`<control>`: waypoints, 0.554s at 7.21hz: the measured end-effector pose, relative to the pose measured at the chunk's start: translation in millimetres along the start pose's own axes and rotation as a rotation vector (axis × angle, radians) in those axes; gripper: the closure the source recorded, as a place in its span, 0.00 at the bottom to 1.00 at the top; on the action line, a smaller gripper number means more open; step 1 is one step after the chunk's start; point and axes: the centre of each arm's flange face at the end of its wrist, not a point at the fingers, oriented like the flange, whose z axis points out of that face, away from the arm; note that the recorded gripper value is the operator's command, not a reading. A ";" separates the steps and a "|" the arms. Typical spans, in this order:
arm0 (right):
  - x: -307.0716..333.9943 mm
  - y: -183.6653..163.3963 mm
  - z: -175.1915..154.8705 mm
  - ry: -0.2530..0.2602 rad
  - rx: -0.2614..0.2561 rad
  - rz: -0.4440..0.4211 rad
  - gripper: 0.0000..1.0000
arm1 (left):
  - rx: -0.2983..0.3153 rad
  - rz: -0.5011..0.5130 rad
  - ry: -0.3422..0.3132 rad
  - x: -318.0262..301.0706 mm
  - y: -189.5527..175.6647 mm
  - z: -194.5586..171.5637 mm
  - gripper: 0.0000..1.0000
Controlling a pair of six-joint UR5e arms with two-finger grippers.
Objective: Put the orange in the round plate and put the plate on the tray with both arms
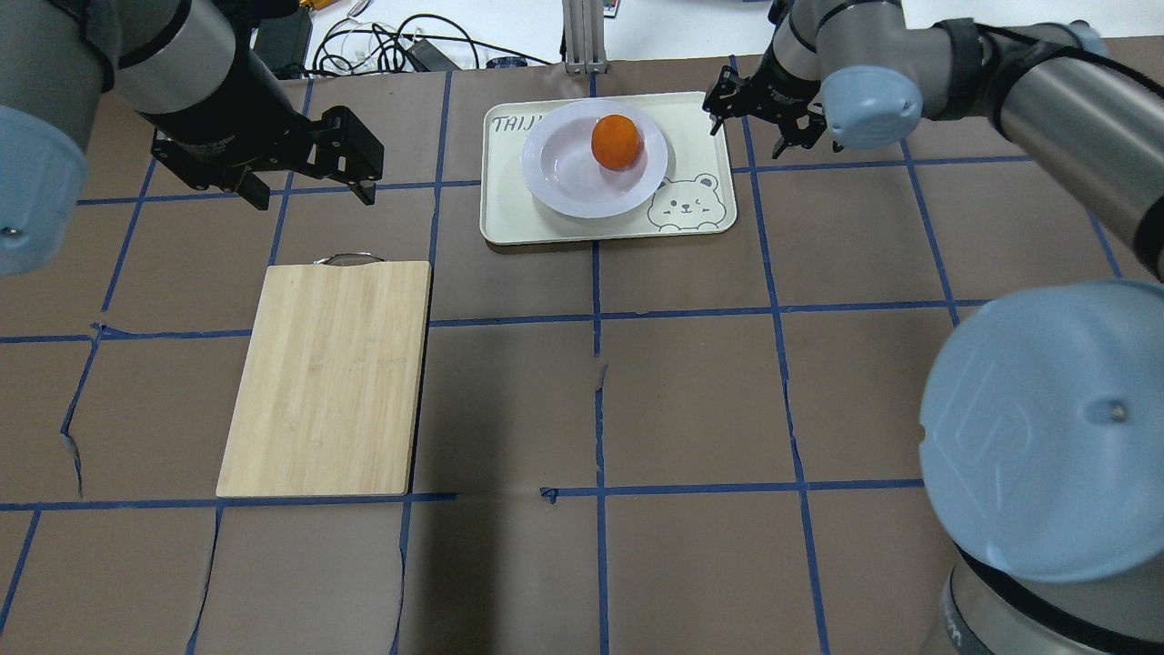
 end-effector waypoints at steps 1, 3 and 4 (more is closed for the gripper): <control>6.2 20.9 -55.3 0.078 -0.031 -0.008 0.04 | 0.000 0.000 0.000 -0.2 -0.1 0.0 0.00; 15.6 91.1 -165.0 0.172 -0.089 -0.027 0.00 | 0.000 -0.001 0.000 -0.6 -0.2 0.0 0.00; 13.9 125.1 -205.6 0.181 -0.087 -0.058 0.00 | 0.000 -0.001 -0.001 -0.8 -0.2 0.0 0.00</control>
